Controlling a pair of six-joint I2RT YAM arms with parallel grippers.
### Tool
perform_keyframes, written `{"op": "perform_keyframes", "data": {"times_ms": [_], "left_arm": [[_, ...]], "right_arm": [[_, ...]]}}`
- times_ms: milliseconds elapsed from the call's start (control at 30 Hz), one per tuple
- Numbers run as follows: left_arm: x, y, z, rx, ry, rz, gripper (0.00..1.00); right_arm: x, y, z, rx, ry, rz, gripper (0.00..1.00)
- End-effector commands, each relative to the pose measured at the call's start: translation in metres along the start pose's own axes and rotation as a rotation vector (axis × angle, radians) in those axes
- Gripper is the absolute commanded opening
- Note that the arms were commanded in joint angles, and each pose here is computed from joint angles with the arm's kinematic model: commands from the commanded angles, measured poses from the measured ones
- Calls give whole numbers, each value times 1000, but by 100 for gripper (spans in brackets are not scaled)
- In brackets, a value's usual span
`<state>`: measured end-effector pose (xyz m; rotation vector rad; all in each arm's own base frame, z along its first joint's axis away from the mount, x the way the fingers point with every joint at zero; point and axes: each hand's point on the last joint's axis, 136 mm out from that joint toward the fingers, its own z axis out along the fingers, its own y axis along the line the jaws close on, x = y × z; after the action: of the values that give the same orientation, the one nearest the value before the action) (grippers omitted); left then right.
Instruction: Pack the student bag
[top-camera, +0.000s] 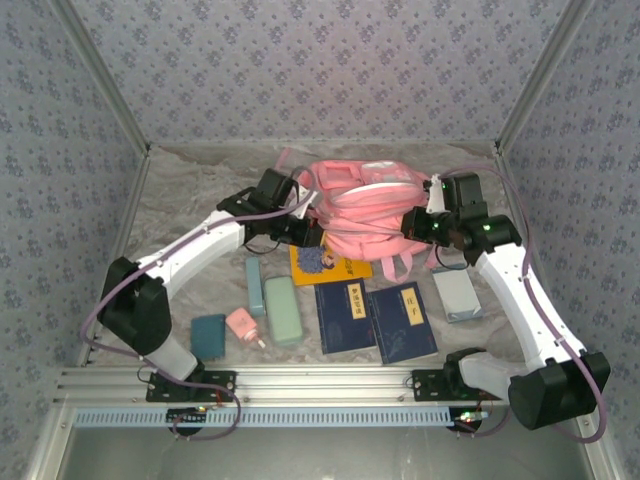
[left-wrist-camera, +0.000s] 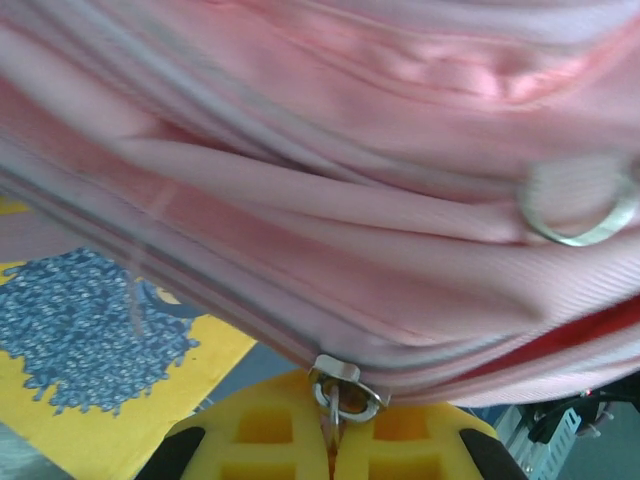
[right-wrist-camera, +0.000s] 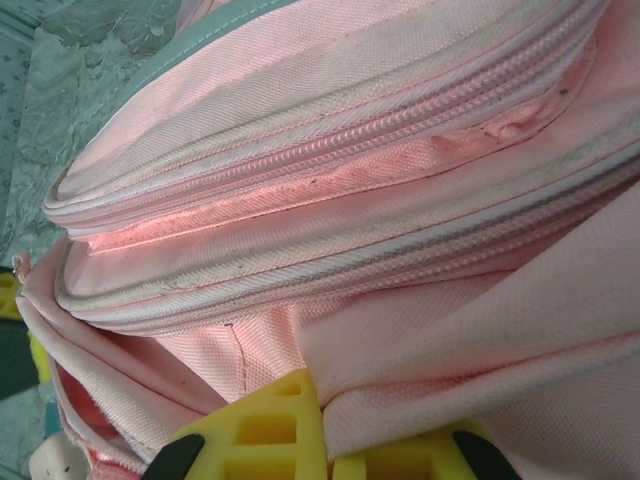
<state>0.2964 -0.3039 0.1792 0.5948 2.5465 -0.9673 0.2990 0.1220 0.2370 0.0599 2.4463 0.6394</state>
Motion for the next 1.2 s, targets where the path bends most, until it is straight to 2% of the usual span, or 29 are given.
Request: {"op": "perform_keyframes", "data": {"times_ms": [0, 133, 200, 233, 333, 500, 567, 733, 867, 1167], "left_arm": [[-8, 36, -2, -69, -19, -77, 0], [-12, 37, 5, -44, -10, -89, 0], [-16, 25, 7, -1, -20, -73, 0], [-17, 16, 7, 15, -26, -57, 0], [-15, -8, 11, 65, -31, -20, 0], [-9, -47, 23, 139, -25, 18, 0], [-7, -60, 30, 160, -17, 30, 0], [-3, -84, 46, 187, 6, 57, 0], [1, -95, 55, 189, 25, 75, 0], [4, -103, 59, 201, 29, 79, 0]], "right_arm": [[-23, -12, -14, 79, -84, -56, 0], [-25, -22, -11, 124, -89, -9, 1], [-23, -24, -6, 129, -70, 33, 32], [-20, -27, -6, 142, -60, 49, 44], [-25, -30, -21, 172, -124, 101, 57], [-19, -12, -43, 62, -190, 270, 62], [-7, -6, -37, 25, -152, 357, 65], [29, 0, -15, 23, -35, 560, 66], [53, 14, -6, -17, -9, 641, 67], [92, -5, 16, 16, 14, 797, 67]]}}
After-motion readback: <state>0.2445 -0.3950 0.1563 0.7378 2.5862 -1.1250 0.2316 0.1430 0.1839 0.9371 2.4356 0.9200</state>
